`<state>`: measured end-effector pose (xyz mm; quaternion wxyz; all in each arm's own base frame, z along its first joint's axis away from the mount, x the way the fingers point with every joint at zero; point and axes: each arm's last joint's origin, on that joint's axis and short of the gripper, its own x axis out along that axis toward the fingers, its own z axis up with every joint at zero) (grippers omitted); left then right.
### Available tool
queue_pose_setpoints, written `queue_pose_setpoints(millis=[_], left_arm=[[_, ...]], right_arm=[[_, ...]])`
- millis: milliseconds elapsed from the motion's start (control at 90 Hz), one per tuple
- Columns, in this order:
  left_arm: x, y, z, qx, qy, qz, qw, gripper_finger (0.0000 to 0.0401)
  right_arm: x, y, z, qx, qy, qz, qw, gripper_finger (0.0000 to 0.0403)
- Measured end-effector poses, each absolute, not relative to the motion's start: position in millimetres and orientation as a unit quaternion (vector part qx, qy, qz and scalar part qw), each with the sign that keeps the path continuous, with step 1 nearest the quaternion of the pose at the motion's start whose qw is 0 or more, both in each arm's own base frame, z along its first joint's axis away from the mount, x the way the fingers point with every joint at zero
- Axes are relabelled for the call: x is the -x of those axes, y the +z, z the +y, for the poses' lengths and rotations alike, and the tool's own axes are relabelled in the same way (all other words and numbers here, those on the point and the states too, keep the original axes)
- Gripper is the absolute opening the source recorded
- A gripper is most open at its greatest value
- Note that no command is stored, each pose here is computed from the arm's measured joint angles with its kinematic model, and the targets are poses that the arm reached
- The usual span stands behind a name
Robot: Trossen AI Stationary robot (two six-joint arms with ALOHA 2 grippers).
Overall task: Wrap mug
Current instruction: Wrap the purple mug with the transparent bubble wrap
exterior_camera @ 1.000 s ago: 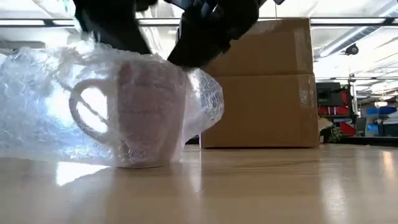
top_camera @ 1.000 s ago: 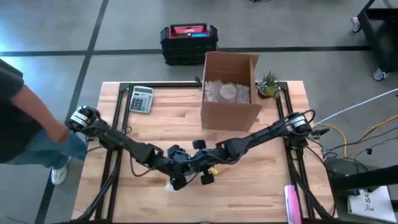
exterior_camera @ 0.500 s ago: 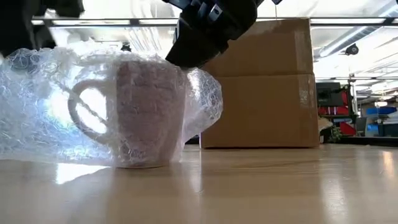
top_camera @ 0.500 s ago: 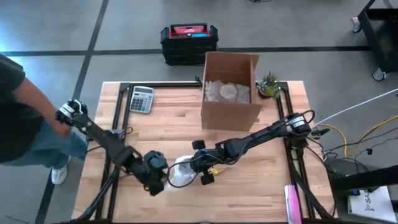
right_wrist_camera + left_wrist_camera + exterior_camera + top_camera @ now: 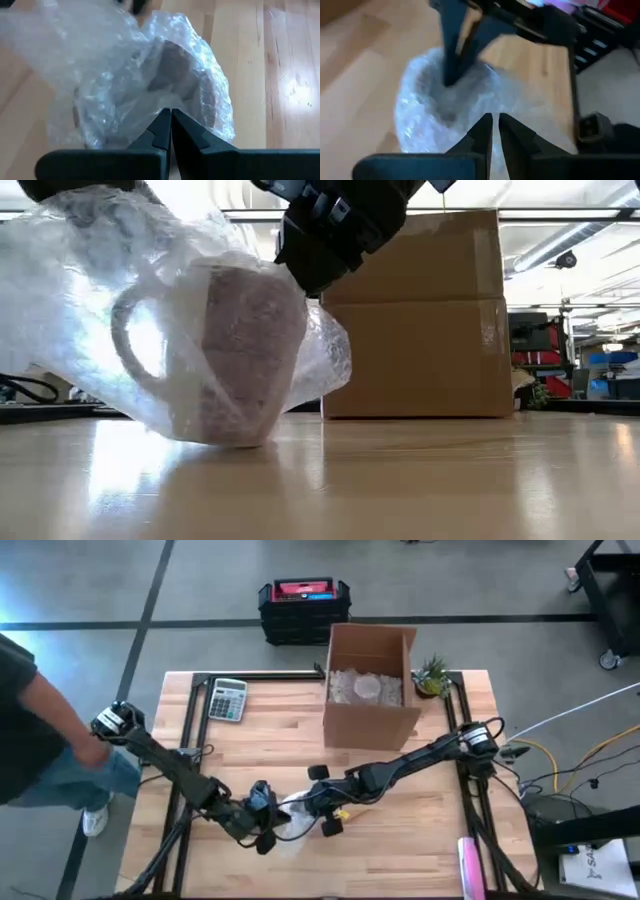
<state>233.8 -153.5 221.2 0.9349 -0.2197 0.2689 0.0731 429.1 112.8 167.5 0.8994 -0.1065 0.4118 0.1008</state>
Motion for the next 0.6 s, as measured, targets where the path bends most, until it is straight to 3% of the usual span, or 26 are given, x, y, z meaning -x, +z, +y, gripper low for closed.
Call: queue_pose_setpoints(millis=[267,478,600], left_arm=[[-251,189,-144,0.23,0.106,0.308,0.917,0.002],[-254,187,-145,0.235,0.099,0.301,0.919,0.002],[-254,191,-145,0.23,0.094,0.297,0.922,0.002]], right_arm=[[-424,179,113,0.107,0.104,0.411,0.899,0.0],[-417,227,115,0.118,0.129,0.386,0.906,0.0],[-424,220,127,0.11,0.159,0.357,0.914,0.0]])
